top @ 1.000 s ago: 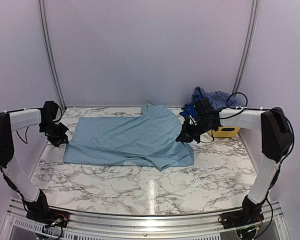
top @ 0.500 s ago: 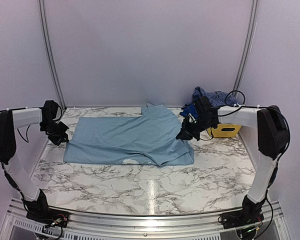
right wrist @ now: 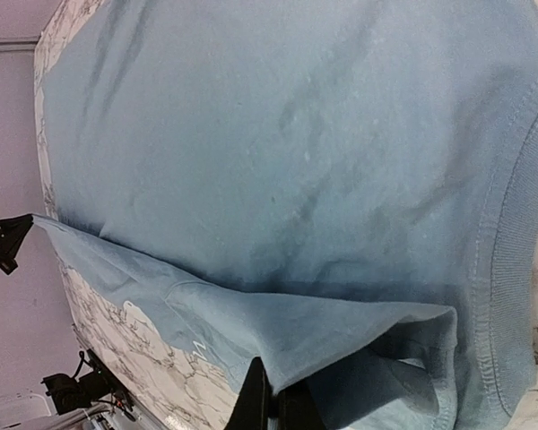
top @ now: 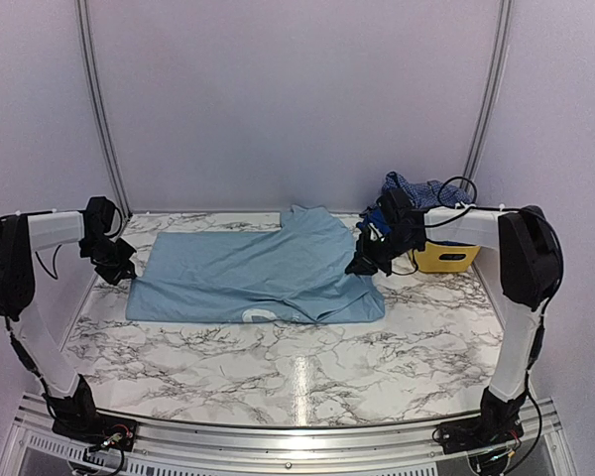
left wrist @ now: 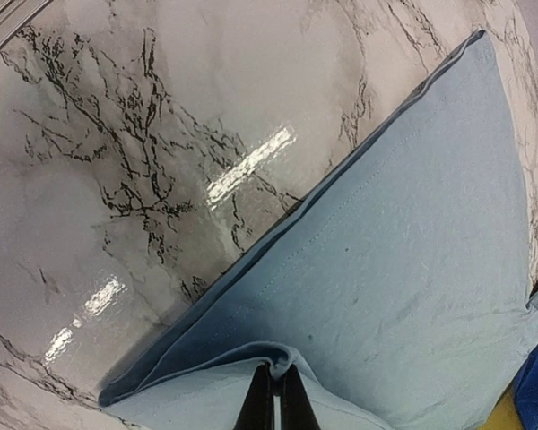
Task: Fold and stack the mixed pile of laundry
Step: Fold the flattened T-shirt at the center of the board.
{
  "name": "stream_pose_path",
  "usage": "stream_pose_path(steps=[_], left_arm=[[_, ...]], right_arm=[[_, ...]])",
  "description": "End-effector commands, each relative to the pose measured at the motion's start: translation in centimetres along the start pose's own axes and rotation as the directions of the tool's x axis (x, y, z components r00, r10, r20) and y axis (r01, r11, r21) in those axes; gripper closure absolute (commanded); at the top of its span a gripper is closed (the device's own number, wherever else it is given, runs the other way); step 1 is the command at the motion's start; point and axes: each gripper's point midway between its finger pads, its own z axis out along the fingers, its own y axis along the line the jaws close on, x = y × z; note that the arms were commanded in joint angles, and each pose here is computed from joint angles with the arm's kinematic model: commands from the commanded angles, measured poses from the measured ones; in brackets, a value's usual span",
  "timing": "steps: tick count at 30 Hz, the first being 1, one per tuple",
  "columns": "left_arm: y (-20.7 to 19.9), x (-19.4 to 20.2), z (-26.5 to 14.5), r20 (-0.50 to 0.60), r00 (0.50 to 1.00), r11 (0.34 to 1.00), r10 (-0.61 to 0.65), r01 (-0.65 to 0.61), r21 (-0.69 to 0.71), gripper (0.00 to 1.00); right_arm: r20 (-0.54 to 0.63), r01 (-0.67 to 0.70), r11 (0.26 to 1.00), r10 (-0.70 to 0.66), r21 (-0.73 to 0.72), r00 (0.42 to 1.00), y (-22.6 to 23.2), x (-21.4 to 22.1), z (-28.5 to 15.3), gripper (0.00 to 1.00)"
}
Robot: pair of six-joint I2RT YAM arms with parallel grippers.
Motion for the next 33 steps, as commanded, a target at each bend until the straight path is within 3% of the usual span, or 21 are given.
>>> stream_pose_path(steps=[1,22,24,27,30,33], left_arm=[[-0.8,-1.1,0.2,0.016,1.000,1.000,0.013,-0.013,0.015,1.00],[-1.3,-2.0,2.0,0.003,0.998,0.998,0.063,-0.063,-0.003,1.00],[-2.3,-2.5,1.5,0.007,0.994,0.994,0.110,-0.110,0.024,0.85],[-2.5,-3.3,-0.3,0.046,0.989,0.989,0.139,-0.141,0.038,0.49],[-1.6,-3.6,-2.6,0.086,0.986,0.988,0.144,-0.148,0.048,0.29],[0.2,-2.3,-3.2,0.059,0.990,0.990,0.126,-0.129,0.057,0.22]], right_arm=[[0.020,0.015,1.000,-0.015,0.000,1.000,0.2,-1.3,-0.5,1.00],[0.029,0.047,0.999,-0.046,-0.007,0.998,-0.3,-3.5,0.4,0.98],[0.043,0.053,0.998,-0.053,-0.017,0.998,-0.4,-4.0,-0.7,0.78],[0.080,0.059,0.998,-0.056,-0.033,0.995,-0.9,-4.5,-3.3,0.53],[0.114,0.093,0.995,-0.087,-0.041,0.990,-0.9,-3.7,-6.0,0.40],[0.107,0.116,0.992,-0.111,-0.042,0.988,-1.1,-1.6,-7.4,0.36]])
